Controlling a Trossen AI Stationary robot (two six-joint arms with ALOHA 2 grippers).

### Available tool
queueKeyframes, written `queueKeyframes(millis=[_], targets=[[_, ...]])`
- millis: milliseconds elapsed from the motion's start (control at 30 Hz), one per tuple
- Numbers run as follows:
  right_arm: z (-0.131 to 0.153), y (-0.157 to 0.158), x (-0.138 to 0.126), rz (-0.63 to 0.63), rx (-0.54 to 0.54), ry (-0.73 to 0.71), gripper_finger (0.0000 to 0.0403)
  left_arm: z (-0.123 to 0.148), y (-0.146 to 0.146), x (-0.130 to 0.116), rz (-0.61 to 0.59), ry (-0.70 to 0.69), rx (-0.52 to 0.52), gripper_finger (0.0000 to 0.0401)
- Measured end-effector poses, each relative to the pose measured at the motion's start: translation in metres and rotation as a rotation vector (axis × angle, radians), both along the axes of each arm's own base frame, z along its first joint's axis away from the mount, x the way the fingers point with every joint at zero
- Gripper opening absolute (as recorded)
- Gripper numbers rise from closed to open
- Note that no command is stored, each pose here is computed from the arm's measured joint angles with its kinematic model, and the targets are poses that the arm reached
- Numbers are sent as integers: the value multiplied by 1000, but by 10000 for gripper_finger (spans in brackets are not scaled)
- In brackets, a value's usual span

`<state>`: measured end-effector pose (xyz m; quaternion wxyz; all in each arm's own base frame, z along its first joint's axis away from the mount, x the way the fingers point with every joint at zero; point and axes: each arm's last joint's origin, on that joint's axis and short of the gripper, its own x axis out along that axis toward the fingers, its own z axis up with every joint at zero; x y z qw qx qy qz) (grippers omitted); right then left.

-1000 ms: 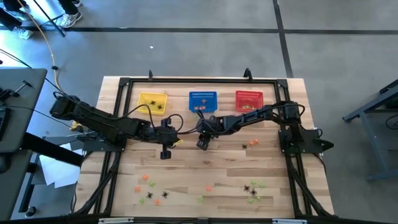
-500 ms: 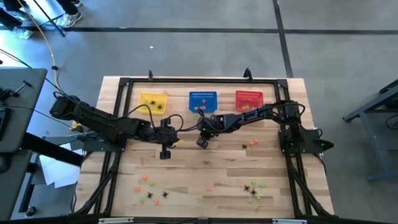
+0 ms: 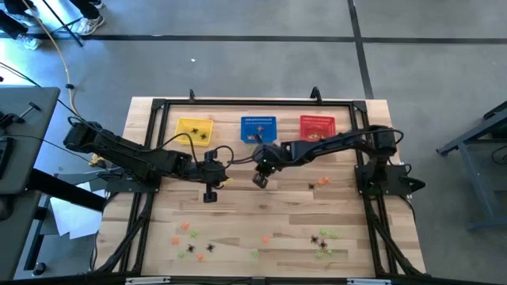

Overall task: Sort Halloween decoration
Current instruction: Put the orange spider toy into the blue basket

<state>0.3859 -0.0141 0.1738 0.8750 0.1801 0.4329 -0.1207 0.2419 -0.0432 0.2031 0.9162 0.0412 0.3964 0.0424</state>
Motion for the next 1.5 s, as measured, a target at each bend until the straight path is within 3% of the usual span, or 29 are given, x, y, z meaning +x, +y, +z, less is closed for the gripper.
queueKeyframes(millis=[200,433,633,833,1100,1500], targets=[[35,-13,-6,-43,-62,-116,0,0,0,0,-1,-1,1,0],[59,-51,-15,-165,-161,-201,0,0,0,0,-5,5,12,0],[58,-98,-24,-301,-191,-197,0,0,1,0,11,2,38,0],[58,-125,-34,-373,-196,-191,0,0,1,0,2,4,48,0],[53,-131,-34,-389,-190,-177,0,0,2,0,5,6,70,0],[10,-136,-22,-396,-158,-73,0,0,2,0,11,4,66,0]])
